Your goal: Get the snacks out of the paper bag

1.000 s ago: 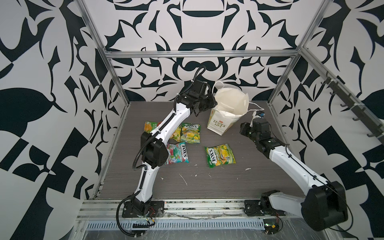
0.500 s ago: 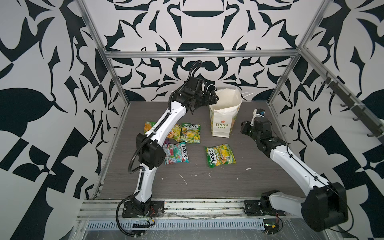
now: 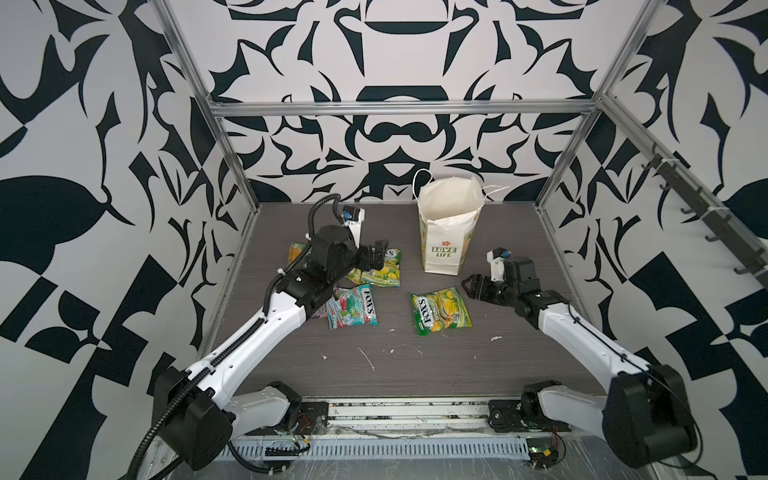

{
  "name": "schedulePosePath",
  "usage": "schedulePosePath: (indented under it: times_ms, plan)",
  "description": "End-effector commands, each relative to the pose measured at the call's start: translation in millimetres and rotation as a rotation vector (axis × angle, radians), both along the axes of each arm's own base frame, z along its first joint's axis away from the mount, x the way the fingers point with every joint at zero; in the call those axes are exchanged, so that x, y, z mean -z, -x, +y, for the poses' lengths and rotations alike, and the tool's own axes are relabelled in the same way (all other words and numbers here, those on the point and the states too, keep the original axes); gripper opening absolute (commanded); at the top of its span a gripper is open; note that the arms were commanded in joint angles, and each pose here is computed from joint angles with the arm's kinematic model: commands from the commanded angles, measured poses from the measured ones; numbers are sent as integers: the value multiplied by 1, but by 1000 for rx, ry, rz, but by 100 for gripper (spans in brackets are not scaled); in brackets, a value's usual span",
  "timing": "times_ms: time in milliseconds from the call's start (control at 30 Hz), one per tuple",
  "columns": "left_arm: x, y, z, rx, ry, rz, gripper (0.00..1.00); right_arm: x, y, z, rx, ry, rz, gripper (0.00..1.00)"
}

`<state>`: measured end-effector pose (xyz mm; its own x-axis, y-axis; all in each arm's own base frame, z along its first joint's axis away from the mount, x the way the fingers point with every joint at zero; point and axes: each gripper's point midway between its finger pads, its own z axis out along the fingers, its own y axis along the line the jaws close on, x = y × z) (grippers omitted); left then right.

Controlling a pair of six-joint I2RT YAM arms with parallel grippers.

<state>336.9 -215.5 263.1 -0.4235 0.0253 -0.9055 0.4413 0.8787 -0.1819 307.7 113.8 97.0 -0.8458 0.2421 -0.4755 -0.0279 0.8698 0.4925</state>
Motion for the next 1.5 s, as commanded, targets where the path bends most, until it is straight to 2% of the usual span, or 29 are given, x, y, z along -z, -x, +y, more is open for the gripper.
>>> schedulePosePath:
  times_ms: [0, 167, 233, 333, 500, 567, 833, 1233, 1467]
  plan:
    - [-5, -6, 7, -29, 15, -92, 99, 13, 9, 28, -146, -95, 86, 89]
    - [3, -7, 5, -18, -27, -57, 100, 53, 24, 35, -204, 89, 168, 94]
    - [4, -9, 7, -28, -36, -72, 99, 62, 28, 40, -221, 103, 191, 93]
    - [4, -11, 8, -34, -41, -83, 100, 74, 34, 51, -235, 129, 213, 85]
    - [4, -12, 11, -43, -49, -83, 100, 87, 31, 62, -114, 104, 273, 55]
    - [6, -12, 13, -50, -54, -81, 100, 92, 29, 66, -83, 102, 291, 51]
    - [6, -8, 25, -91, -56, -92, 100, 86, 31, 110, -185, 82, 261, 50]
    - [11, -11, 39, -153, -37, -84, 99, 80, 29, 140, -79, -19, 291, 50]
    - [8, -10, 49, -182, -24, -92, 100, 83, 30, 168, -91, -37, 304, 51]
